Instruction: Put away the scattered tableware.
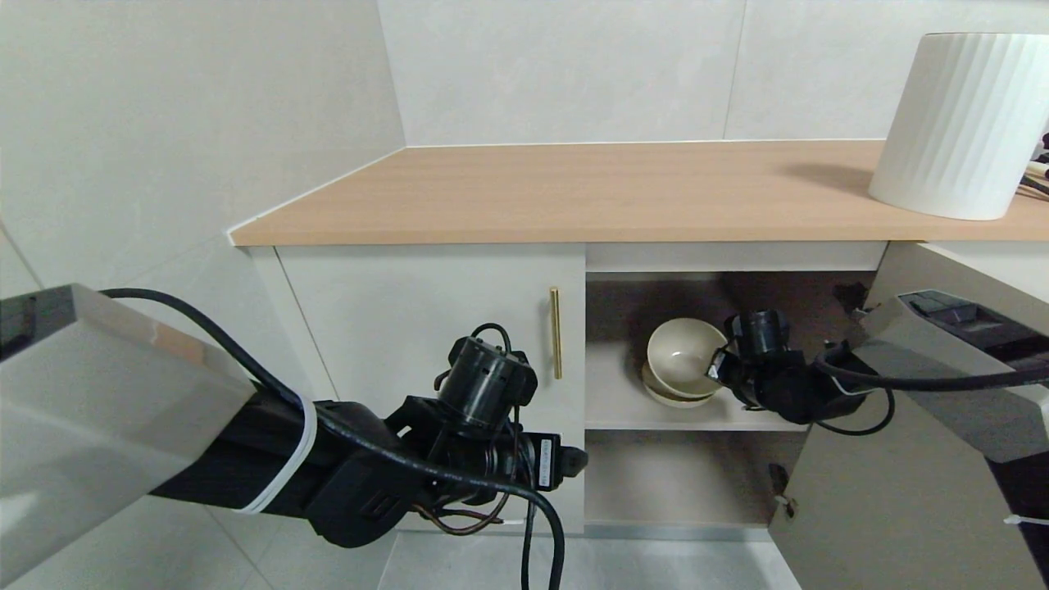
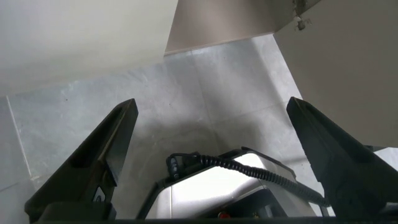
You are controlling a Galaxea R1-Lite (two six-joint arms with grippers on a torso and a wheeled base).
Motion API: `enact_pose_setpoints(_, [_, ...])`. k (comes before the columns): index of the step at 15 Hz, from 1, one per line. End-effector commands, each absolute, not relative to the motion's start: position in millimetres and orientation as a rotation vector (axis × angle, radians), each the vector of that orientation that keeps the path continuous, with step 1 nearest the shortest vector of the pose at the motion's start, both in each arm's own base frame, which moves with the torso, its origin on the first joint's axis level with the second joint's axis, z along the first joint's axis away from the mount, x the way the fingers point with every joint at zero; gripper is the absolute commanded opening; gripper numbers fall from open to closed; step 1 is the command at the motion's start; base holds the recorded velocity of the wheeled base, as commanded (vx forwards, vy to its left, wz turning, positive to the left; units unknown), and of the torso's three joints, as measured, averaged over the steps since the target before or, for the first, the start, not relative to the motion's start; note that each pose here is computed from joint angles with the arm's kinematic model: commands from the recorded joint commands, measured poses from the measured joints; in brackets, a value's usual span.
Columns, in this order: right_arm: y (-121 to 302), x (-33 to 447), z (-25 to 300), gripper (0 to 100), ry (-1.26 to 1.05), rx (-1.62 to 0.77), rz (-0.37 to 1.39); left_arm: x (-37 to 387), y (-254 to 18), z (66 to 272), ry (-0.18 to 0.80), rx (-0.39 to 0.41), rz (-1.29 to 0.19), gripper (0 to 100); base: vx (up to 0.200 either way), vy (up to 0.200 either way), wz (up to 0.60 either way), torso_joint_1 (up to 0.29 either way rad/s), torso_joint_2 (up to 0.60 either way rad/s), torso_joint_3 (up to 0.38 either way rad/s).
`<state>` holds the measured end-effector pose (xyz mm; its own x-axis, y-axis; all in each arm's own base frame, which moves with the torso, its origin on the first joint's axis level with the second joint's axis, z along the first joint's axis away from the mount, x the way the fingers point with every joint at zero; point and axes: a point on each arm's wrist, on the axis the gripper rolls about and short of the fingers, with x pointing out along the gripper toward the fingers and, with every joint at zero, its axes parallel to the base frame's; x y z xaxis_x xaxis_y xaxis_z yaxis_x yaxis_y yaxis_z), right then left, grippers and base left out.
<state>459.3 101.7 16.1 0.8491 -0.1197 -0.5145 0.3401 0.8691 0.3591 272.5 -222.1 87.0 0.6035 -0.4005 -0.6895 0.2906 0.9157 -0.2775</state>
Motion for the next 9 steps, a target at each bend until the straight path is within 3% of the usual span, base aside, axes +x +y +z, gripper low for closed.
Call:
enact_pose_setpoints(1, [102, 459, 15, 100, 0.504, 0.458, -0.251, 273, -222, 87, 0.832, -0.142, -0.401, 100, 0.0, 0.0, 0.0, 0.0, 0.0, 0.0])
enact_pose_setpoints(9, [103, 447, 26, 100, 0.558, 0.439, -0.258, 273, -221, 89, 0.824, -0.15, -0.399, 100, 0.0, 0.0, 0.0, 0.0, 0.0, 0.0])
